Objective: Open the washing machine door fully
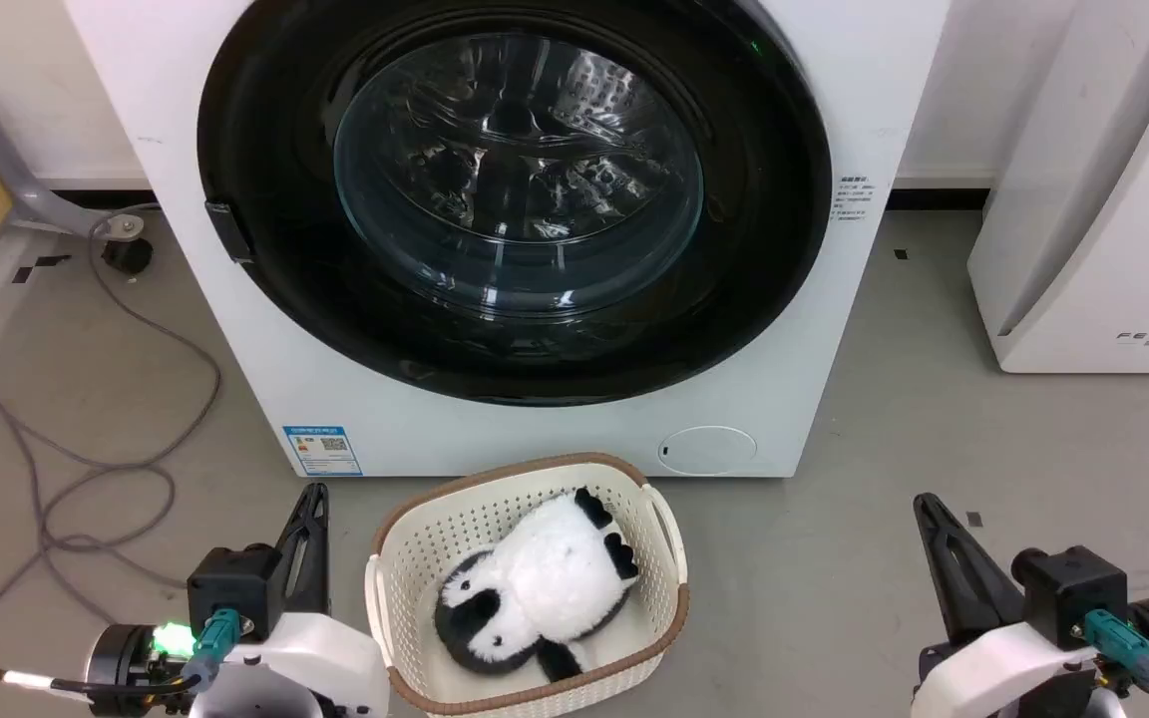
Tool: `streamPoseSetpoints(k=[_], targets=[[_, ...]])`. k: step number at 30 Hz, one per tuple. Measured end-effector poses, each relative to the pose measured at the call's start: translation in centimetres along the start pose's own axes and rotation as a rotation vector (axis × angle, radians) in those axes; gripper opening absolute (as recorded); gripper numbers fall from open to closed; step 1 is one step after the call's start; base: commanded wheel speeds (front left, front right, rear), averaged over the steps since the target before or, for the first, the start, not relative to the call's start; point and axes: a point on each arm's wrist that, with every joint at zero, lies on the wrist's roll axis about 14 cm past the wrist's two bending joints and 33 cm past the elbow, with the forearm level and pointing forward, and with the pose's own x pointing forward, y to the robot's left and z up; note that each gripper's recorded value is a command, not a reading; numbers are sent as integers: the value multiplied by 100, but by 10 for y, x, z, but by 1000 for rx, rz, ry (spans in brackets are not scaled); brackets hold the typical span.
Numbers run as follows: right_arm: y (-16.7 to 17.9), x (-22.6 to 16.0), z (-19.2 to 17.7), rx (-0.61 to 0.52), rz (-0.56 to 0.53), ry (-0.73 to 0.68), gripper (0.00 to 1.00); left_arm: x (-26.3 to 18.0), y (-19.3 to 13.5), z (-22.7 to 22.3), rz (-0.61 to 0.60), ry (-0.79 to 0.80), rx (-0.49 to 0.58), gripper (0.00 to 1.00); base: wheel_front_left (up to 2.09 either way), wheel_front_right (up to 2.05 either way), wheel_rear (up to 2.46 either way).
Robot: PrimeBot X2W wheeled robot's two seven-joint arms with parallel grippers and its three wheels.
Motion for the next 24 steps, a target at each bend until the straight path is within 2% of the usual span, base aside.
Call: streamPoseSetpoints(k=[19, 20, 24], targets=[[0, 0, 0, 0, 0, 0, 0, 0, 0, 0, 0, 0, 0, 0, 0, 0, 0], [0, 0, 0, 0, 0, 0, 100, 0, 0, 0, 0, 0, 0, 100, 0, 0, 0], [0, 0, 0, 1, 0, 1, 100, 0, 0, 0, 1, 1, 0, 100, 0, 0, 0]])
